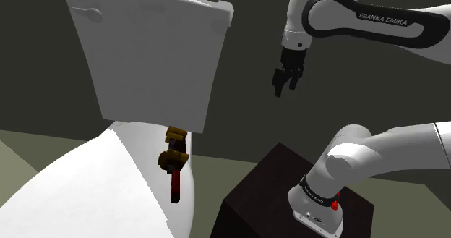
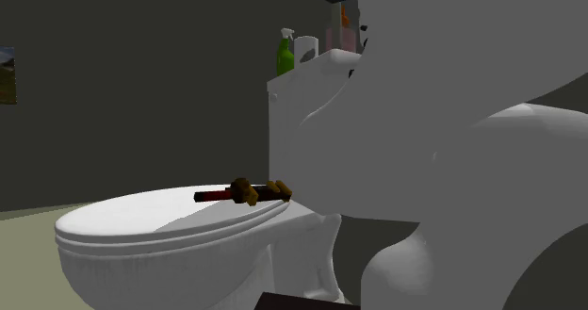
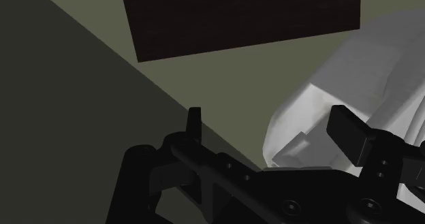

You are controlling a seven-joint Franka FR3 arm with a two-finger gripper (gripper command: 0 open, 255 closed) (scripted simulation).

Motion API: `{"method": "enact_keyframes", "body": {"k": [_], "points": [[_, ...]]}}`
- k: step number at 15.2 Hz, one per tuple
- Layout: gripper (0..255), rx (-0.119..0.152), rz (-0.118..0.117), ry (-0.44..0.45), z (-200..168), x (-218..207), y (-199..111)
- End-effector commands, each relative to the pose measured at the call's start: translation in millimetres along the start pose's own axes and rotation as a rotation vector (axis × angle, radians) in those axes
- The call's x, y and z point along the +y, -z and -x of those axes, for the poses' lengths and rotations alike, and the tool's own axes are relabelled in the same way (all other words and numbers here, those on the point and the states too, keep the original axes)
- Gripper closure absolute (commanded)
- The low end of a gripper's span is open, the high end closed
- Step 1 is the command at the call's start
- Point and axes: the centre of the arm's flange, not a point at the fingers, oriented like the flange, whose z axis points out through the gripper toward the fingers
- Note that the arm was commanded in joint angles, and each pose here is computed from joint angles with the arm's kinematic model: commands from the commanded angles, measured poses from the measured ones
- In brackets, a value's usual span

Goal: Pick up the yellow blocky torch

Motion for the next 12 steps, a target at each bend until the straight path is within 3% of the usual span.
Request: {"method": "enact_keyframes", "body": {"k": [1,12], "points": [[0,0.000,0.000,0.000,0,0,0],[0,0.012,-0.013,-0.030,-11,-135,-45]]}}
